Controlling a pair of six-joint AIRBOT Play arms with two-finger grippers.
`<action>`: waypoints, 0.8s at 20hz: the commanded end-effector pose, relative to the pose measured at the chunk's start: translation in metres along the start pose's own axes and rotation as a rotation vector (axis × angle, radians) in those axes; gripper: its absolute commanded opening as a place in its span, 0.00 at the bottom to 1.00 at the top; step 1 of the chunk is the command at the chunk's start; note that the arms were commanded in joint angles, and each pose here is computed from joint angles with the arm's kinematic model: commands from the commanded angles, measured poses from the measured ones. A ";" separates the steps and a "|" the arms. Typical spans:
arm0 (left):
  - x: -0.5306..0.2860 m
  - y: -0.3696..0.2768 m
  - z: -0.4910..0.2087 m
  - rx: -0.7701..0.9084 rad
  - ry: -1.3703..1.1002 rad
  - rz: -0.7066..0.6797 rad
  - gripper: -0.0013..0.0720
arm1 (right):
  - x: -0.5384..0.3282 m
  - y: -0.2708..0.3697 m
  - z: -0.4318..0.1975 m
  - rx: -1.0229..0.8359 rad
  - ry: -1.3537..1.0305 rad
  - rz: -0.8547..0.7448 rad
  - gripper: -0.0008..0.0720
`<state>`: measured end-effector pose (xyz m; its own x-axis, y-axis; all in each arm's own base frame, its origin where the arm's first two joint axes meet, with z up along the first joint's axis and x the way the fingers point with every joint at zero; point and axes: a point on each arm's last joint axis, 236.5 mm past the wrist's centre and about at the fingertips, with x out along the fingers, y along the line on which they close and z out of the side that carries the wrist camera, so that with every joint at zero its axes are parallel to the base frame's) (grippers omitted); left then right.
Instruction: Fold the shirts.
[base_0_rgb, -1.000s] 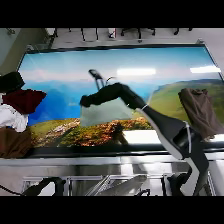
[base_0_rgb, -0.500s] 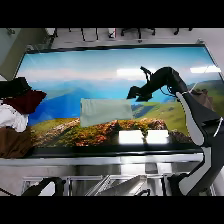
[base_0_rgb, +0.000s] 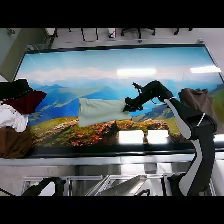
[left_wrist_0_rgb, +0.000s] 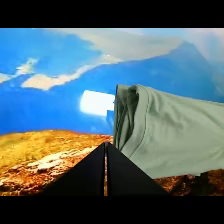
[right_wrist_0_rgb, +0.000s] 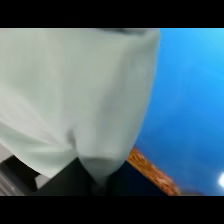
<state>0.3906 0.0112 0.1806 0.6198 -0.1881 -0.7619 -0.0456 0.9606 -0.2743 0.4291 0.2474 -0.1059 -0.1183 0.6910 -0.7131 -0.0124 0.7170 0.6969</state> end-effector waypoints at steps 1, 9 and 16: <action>0.000 0.000 -0.002 0.000 0.009 0.000 0.04 | 0.002 0.015 0.010 -0.006 -0.033 0.044 0.04; 0.000 0.000 -0.011 0.000 0.046 -0.003 0.04 | -0.210 0.063 0.070 -0.100 -0.436 0.076 0.04; 0.000 -0.001 -0.011 0.000 0.046 -0.003 0.04 | -0.443 -0.015 0.028 0.077 -0.885 -0.008 0.04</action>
<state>0.3825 0.0083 0.1750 0.5854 -0.2000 -0.7857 -0.0436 0.9599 -0.2769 0.5279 0.0116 0.1583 0.5717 0.5942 -0.5658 -0.0160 0.6975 0.7164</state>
